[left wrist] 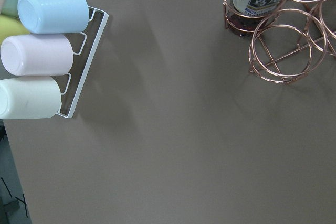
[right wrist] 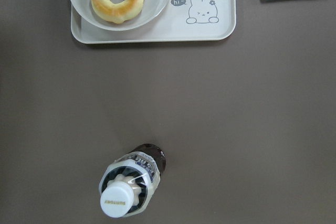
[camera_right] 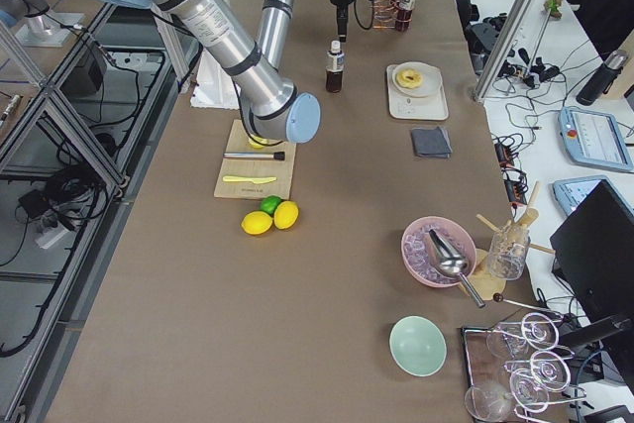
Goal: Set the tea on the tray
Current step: 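Move the right gripper over to the standing tea bottle, then lower the right gripper around the bottle neck and close it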
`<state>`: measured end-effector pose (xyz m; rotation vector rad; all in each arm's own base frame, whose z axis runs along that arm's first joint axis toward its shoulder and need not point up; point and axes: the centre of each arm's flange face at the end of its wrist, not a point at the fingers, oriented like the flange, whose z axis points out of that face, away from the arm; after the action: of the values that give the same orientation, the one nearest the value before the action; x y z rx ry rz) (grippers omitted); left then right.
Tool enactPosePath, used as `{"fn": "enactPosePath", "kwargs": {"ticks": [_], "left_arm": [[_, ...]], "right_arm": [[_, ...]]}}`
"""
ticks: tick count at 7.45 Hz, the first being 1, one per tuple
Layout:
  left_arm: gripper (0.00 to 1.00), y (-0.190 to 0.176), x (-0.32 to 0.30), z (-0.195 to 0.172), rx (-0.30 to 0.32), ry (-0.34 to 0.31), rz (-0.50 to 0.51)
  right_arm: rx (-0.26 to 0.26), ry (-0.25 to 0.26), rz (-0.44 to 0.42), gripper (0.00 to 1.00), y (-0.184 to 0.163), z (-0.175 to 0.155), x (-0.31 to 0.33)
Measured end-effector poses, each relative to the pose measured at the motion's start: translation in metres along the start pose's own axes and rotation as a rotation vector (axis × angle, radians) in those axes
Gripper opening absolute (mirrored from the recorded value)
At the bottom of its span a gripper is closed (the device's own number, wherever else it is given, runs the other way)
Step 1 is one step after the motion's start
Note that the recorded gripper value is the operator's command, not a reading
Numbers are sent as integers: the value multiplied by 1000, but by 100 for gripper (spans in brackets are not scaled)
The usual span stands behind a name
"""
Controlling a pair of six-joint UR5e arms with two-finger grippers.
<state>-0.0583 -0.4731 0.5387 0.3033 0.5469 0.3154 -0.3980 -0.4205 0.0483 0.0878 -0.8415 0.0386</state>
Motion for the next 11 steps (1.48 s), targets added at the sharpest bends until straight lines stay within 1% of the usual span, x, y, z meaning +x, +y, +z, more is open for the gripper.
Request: {"fn": "enactPosePath", "kwargs": {"ticks": [1,2,3,4,6,8,11], "left_arm": [[98,3,-3,6,7,-1,6],[98,4,-5,9,9,-1,8],[98,4,-6,10,10,-2,9],[98,3,-6,11,9,-1,9],[98,1,-7,11,12,-1,11],[98,-3,-7,12,11,-2,11],[98,-6,-9,15,8,-1,9]], "right_arm": [[8,23,2,100,21,17,-20],[11,37,-7,100,35,28,-33],[9,50,-8,100,40,37,-41],[9,51,-2,100,40,46,-47],[22,32,15,98,31,66,-59],[33,30,19,96,22,84,-68],[33,47,27,90,11,95,-86]]}}
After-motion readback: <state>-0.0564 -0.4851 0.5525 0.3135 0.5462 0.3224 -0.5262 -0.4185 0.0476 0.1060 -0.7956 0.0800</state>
